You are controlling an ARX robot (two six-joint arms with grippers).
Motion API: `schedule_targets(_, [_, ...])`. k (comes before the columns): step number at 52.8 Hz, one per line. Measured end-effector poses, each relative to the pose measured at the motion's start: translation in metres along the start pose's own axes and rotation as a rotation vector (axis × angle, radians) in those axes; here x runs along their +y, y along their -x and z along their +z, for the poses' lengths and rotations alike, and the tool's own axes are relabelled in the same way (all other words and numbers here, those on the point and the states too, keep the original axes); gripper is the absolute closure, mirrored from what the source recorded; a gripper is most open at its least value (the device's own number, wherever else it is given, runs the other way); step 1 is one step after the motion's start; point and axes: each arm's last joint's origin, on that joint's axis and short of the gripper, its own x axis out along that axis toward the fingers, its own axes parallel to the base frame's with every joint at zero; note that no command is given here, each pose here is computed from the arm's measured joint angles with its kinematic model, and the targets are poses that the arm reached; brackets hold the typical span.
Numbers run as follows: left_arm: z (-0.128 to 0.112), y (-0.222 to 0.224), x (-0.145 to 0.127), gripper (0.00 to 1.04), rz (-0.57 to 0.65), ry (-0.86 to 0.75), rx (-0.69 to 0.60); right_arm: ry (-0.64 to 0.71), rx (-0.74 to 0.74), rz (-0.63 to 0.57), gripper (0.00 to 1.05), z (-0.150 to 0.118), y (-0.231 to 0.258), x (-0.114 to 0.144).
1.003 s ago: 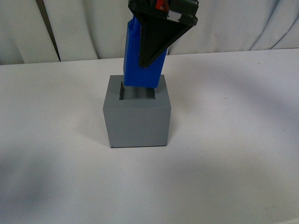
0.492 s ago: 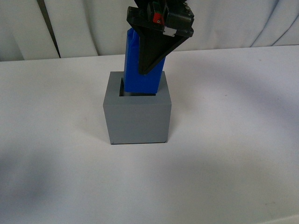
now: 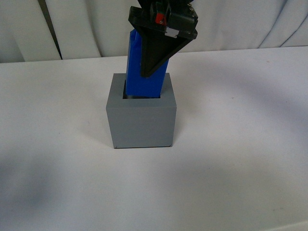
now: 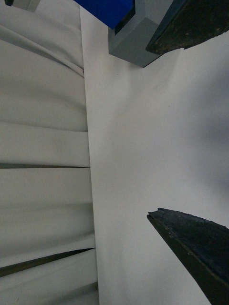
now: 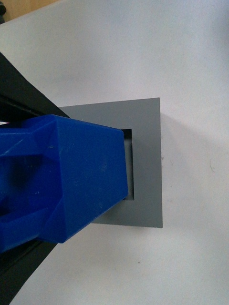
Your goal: Insert blue part into gray base
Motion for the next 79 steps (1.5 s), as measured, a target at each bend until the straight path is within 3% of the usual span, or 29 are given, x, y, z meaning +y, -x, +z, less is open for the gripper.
schedule_targets(31, [0.000, 0.000, 0.000, 0.06, 0.000, 0.000, 0.000, -0.001, 0.046, 0.031, 0.56, -0.001, -0.011, 0.004])
schedule_targets(35, [0.000, 0.000, 0.000, 0.06, 0.000, 0.000, 0.000, -0.002, 0.046, 0.031, 0.46, -0.001, -0.013, 0.004])
schedule_targets(42, [0.000, 0.000, 0.000, 0.06, 0.000, 0.000, 0.000, -0.019, 0.015, 0.037, 0.17, -0.002, -0.012, 0.003])
schedule_targets(47, [0.000, 0.000, 0.000, 0.06, 0.000, 0.000, 0.000, -0.042, -0.018, 0.038, 0.06, -0.004, -0.009, 0.000])
schedule_targets(63, [0.000, 0.000, 0.000, 0.06, 0.000, 0.000, 0.000, -0.116, -0.116, -0.008, 0.07, -0.033, 0.031, -0.006])
schedule_targets(79, [0.000, 0.000, 0.000, 0.06, 0.000, 0.000, 0.000, -0.173, -0.260, -0.094, 0.07, -0.083, 0.086, 0.021])
